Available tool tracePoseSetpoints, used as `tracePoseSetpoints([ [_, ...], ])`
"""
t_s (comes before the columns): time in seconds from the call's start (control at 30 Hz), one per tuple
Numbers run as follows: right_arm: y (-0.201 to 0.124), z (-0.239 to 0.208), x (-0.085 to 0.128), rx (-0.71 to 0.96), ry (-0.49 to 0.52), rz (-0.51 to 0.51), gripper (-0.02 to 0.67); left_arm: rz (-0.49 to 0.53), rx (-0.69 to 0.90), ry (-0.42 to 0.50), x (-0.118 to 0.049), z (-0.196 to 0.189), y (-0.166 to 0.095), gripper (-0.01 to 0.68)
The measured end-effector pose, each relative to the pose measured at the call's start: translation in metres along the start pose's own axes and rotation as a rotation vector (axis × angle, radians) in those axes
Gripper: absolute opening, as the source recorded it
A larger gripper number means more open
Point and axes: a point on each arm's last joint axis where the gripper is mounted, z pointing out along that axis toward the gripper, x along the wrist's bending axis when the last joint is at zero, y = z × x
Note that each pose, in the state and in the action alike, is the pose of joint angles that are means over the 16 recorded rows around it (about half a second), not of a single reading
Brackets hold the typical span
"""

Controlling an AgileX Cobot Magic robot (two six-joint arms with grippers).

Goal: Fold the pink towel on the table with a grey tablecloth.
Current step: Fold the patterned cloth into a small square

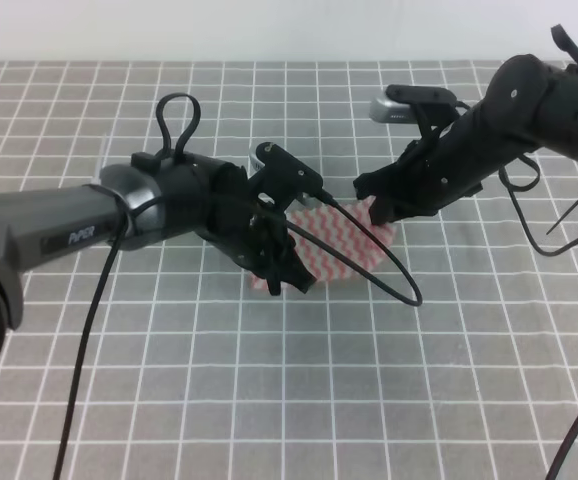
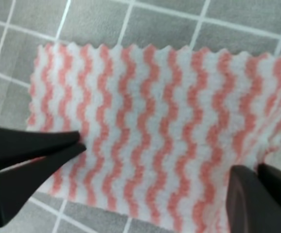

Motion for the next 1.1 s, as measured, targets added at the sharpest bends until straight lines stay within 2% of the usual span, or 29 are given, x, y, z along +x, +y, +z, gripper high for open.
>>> tracePoseSetpoints([
  [0.23,0.0,0.0,0.011,0.012,0.044,-0.032,-0.015,-0.006,-0.064,0.032,0.01,-0.04,0.012,0.0],
  [0.53,-0.001,0.002,0.029,0.006,0.145,-0.041,-0.015,-0.027,-0.176,0.087,0.023,-0.126,0.021,0.0],
  [0.8,-0.002,0.008,0.051,-0.02,0.245,-0.038,-0.015,-0.038,-0.236,0.103,0.02,-0.185,0.016,0.0],
  [1.1,-0.01,0.029,0.078,-0.025,0.282,-0.045,-0.015,-0.039,-0.206,0.082,0.013,-0.208,0.007,0.0],
])
